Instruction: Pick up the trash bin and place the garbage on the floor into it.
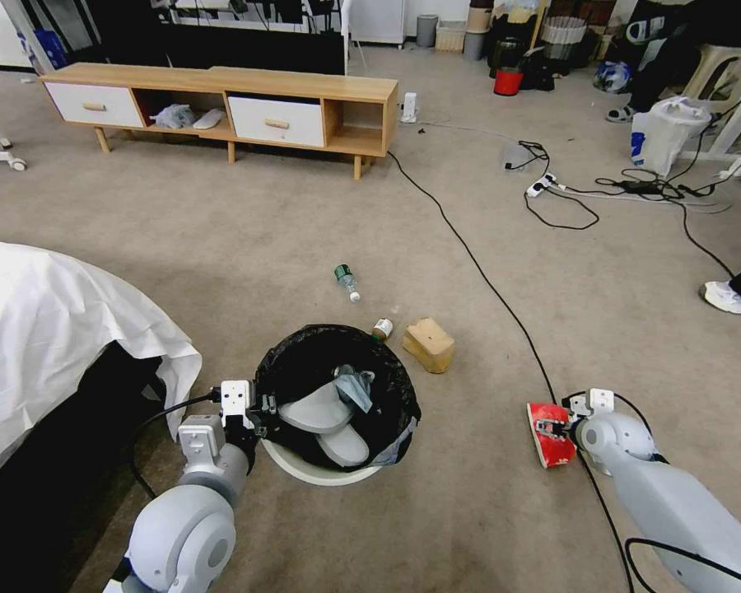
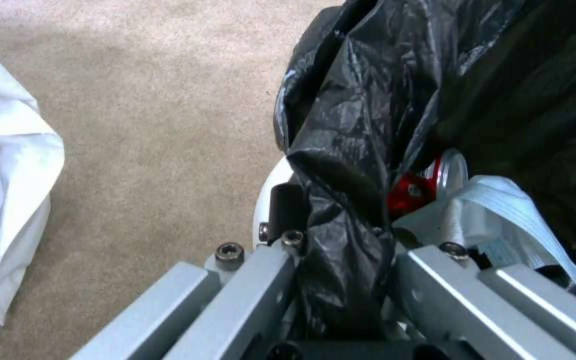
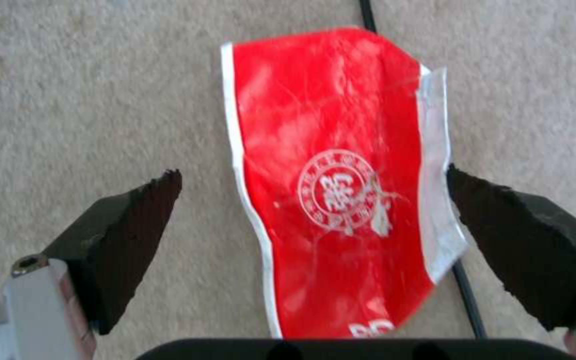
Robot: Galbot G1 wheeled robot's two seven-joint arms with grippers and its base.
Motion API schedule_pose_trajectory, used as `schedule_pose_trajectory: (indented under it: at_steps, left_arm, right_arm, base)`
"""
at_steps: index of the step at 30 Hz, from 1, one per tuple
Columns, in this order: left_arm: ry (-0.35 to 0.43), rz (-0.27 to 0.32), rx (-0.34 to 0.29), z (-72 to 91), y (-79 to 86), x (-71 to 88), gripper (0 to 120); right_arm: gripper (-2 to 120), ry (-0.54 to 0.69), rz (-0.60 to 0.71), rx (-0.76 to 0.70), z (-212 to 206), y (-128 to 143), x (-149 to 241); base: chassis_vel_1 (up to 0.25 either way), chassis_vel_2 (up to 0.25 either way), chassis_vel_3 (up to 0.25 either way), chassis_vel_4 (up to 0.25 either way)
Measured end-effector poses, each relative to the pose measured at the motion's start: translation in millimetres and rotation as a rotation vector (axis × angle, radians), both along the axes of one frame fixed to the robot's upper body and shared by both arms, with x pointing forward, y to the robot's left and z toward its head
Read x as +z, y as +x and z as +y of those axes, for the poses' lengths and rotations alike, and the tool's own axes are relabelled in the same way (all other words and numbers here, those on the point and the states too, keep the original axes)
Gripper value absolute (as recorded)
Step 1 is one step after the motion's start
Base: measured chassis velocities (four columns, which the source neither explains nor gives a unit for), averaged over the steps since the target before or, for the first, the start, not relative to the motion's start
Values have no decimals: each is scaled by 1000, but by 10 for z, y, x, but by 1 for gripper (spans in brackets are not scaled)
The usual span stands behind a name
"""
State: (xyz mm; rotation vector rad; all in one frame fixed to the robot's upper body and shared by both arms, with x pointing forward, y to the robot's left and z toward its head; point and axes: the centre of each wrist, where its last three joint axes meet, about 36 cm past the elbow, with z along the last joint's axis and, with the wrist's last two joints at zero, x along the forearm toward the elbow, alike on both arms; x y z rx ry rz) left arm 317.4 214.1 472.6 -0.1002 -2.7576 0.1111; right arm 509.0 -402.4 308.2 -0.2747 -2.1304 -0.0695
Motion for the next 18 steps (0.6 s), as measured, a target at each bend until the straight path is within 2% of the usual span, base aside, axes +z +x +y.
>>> schedule_pose_trajectory:
  at_steps: [7,18]
  left_arm:
    - [1,2,5,9,-2,-5,0]
    - [-5,3,10,-3,-9,-8,0]
  right_arm:
    - [100,9,-3,3,37,110,-43]
    - [100,16,-3,15,47,80,-75]
  base:
    - [0,0,0,0]
    - [0,0,0,0]
